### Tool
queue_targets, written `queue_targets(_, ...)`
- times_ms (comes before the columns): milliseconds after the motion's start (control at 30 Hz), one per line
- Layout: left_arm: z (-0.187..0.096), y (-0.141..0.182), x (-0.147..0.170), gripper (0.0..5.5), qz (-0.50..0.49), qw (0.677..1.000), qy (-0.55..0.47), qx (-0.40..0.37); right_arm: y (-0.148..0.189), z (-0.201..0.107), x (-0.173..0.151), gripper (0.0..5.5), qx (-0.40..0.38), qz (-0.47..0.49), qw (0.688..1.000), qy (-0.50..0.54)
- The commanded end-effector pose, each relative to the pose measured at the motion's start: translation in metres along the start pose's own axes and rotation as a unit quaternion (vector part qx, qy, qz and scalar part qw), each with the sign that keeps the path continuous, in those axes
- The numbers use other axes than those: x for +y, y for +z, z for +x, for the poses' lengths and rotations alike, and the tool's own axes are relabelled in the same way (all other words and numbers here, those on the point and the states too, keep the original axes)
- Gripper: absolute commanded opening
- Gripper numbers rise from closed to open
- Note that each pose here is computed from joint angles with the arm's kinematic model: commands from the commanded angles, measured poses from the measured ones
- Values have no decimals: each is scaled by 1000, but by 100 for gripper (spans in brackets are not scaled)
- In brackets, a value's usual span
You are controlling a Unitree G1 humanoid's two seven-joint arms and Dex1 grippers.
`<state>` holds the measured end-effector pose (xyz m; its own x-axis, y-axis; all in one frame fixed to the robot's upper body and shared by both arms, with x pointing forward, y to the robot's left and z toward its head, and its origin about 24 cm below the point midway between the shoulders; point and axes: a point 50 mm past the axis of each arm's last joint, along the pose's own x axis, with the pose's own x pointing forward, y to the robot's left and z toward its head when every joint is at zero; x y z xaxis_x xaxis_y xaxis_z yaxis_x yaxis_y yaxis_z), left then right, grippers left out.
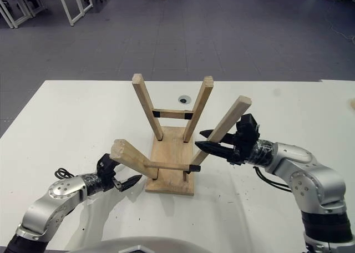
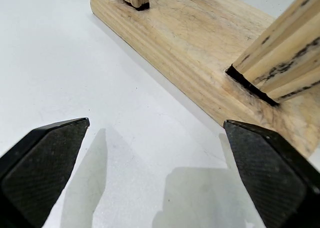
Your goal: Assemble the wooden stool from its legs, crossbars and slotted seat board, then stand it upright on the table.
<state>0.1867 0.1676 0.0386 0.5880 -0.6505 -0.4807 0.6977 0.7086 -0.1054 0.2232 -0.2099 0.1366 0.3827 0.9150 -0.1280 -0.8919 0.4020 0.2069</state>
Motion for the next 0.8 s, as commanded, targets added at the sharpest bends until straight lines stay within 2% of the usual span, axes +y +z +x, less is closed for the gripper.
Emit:
queue_targets(33, 2, 2, -1, 497, 9, 1000, -7, 1, -7, -4, -7, 202, 3, -45, 999, 1)
queue_targets(267, 0, -1, 3, 497, 9, 1000, 0, 7, -28, -5, 2, 202, -8, -155, 987, 45)
queue_targets(367, 1, -1, 4, 497, 11, 1000, 0, 8, -46, -16, -2, 202, -2, -181, 982, 51)
queue_targets(667, 0, -5, 10, 497, 18, 1000, -3, 15, -69, -25, 14, 202, 2, -150, 986, 79)
queue_targets(800, -1, -5, 10, 497, 18, 1000, 0, 14, -55, -26, 19, 202, -18, -160, 983, 87)
